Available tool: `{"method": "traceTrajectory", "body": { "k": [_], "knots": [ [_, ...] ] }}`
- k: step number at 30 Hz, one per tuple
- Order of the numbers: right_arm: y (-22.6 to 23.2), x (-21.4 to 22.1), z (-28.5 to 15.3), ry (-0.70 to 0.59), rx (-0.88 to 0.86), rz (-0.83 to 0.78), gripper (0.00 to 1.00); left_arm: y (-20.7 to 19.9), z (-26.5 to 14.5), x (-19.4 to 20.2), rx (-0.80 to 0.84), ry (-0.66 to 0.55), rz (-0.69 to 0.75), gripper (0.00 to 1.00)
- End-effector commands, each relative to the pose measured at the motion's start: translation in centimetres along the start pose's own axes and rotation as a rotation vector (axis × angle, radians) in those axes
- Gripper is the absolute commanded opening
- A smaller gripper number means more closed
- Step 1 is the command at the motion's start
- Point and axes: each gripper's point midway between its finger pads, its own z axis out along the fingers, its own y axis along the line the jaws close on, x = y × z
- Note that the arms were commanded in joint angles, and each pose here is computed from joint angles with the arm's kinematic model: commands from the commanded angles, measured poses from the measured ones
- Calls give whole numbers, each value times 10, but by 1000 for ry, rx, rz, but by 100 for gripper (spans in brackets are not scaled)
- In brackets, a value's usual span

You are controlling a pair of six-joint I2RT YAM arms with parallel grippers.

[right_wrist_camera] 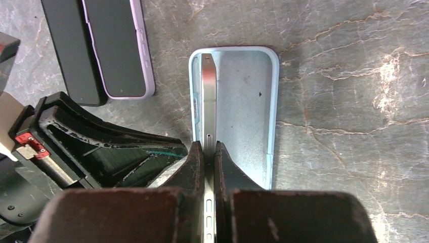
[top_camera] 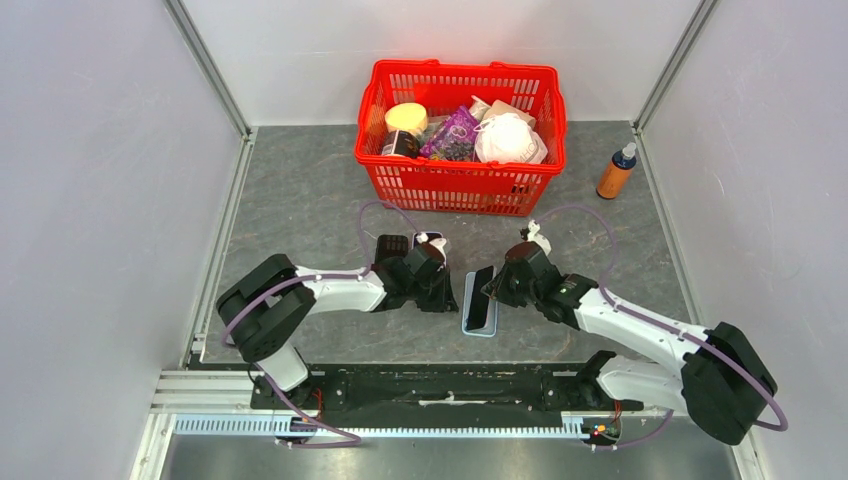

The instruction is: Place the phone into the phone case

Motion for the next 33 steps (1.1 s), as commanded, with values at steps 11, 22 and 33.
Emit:
{"method": "traceTrajectory", "body": {
  "k": [11, 22, 33],
  "knots": [
    [12, 6, 14, 46, -101, 18, 0, -21, 10, -14, 59, -17, -1, 14],
    [-14, 24, 23, 142, -66, 59, 0, -26, 12, -16, 73, -10, 7, 14],
    [-40, 21, 19, 187, 65, 54, 20, -29, 13, -14, 81, -4, 11, 13]
  ]
}}
